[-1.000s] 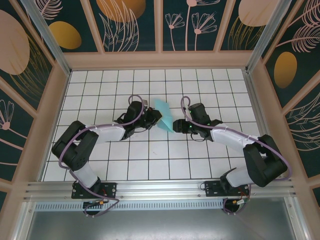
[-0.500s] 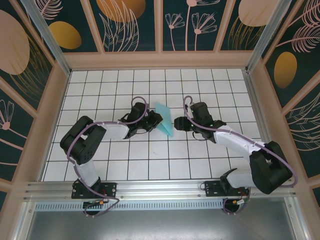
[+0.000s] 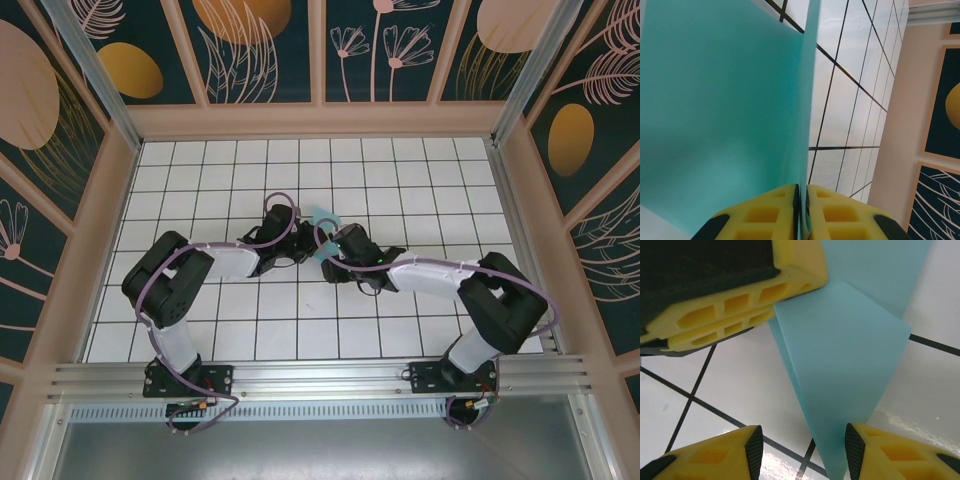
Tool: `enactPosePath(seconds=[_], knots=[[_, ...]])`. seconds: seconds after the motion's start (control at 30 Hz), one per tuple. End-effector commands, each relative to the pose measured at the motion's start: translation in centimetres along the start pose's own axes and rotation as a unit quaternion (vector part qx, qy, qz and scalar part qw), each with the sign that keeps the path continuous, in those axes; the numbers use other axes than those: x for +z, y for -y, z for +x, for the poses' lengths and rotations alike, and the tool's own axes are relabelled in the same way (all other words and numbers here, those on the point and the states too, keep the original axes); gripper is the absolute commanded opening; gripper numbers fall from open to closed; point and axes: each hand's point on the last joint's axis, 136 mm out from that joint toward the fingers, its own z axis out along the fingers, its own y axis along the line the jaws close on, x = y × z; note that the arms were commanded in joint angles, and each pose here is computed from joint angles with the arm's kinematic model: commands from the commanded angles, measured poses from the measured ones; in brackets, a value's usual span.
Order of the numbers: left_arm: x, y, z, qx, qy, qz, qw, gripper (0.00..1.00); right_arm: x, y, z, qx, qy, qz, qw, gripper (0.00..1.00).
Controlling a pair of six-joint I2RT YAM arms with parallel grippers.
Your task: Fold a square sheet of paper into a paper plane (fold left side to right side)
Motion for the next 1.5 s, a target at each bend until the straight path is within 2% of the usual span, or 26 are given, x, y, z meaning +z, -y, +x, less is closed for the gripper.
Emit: enactPosePath(seconds=[0.0,0.47,0.8,0.97,1.23,1.33,1.47], knots=[[0.5,0.5,0.4,0.013,-0.010,0.007,1.000,0.15,0.2,-0.1,-2.1,-0.013,0.032,0.018,0.999,0.49],[-1.1,0.8,-0.1,0.044,0.005,-0.013,0.999,0.43,1.8,0.7,-0.9,-0.021,0.013,0.035,0.999,0.44],[-4.6,0.6,-2.8,0.045,0.039,-0.014,0.998,0.60,2.0,0.6,-1.0,-0.023,0.011,0.033,0.999,0.44],[-6.3,-0.8,-4.0,0.034,0.060,-0.022,0.997,0.63,2.0,0.5,-1.2,-0.026,0.011,0.034,0.999,0.43],[-6.0,-2.1,-3.8,0.032,0.052,-0.031,0.998,0.62,2.4,0.4,-1.2,-0.029,0.006,0.034,0.999,0.34],[-5.7,-2.4,-3.7,0.030,0.047,-0.034,0.998,0.62,2.4,0.3,-1.2,-0.031,0.004,0.034,0.999,0.35],[-5.5,-2.5,-3.7,0.031,0.046,-0.035,0.998,0.62,2.2,0.5,-1.7,-0.043,0.010,0.051,0.998,0.43]])
